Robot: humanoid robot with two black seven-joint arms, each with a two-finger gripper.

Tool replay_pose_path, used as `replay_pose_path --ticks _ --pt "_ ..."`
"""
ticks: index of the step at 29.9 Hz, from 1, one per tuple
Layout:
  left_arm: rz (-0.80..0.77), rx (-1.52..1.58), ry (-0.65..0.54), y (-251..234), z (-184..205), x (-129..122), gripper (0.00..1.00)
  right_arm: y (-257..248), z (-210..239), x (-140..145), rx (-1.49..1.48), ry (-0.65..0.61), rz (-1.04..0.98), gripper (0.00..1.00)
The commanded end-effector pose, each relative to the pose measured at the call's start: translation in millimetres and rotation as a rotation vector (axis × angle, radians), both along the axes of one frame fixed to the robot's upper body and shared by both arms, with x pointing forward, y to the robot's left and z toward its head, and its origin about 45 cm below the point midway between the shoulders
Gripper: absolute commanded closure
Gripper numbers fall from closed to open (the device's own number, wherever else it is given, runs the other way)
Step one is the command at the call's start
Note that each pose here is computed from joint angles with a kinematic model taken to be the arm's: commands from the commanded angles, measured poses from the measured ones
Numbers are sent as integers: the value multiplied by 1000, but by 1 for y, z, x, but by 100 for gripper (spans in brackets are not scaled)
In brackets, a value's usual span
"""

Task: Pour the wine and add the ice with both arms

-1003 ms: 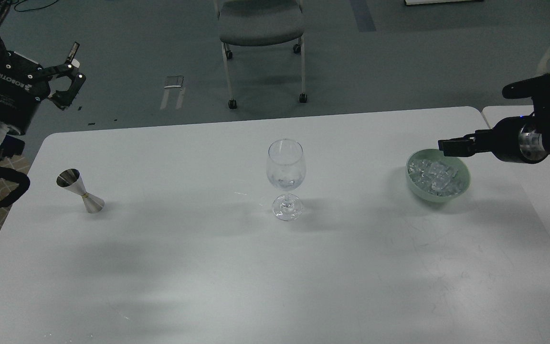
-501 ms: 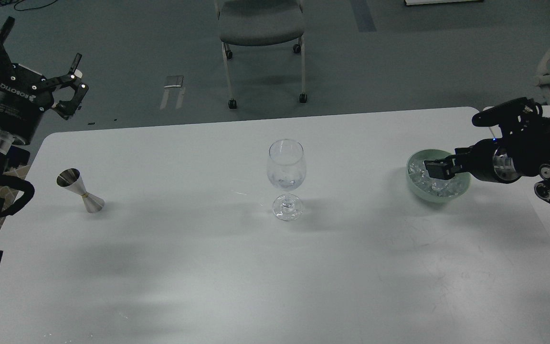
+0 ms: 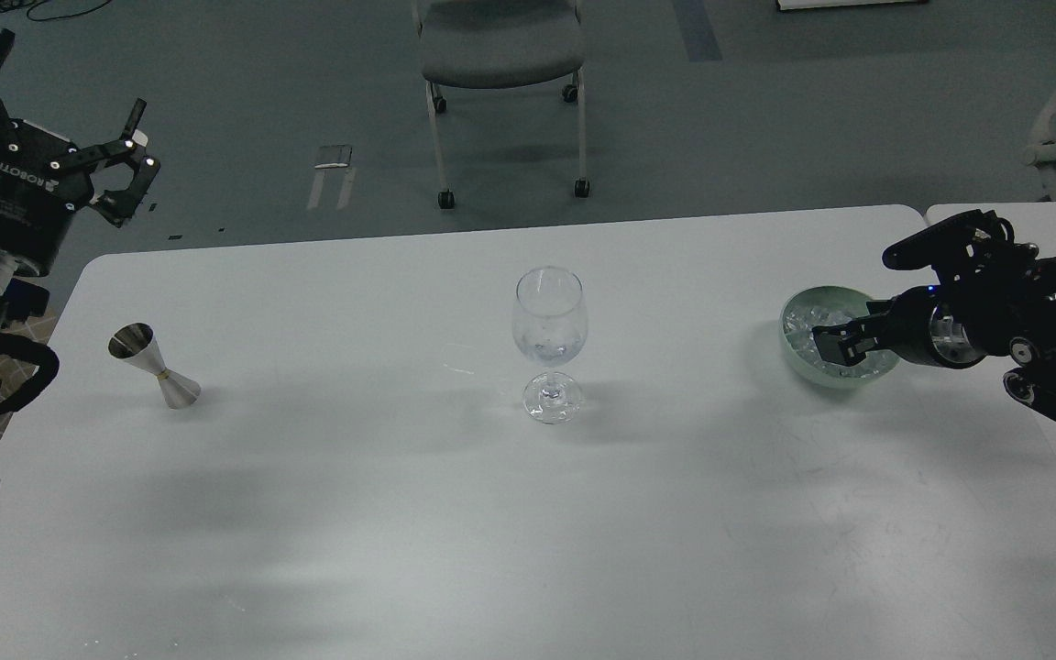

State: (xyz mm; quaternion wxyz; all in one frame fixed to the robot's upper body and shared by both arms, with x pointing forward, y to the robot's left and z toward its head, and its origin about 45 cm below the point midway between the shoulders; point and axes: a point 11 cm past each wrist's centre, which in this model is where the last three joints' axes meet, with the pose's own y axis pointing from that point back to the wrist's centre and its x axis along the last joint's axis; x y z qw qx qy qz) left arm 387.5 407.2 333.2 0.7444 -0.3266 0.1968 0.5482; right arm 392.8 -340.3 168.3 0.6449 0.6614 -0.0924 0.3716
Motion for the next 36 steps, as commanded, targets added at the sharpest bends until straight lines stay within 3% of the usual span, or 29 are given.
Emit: replay_pose_path --ticks 1,9,25,29,36 --pt "-3 -7 2 -3 -2 0 2 6 0 6 3 -9 1 28" --pt "-3 -9 3 -3 -3 1 2 11 -5 7 6 -2 -3 43" --pt "-1 -8 2 -2 -2 1 2 10 -8 5 -2 2 -8 44" --pt "1 -7 3 -2 -2 1 2 5 -6 6 -14 -4 -21 66" --pt "0 -8 3 -2 -2 1 2 5 -6 7 -19 -3 -25 72"
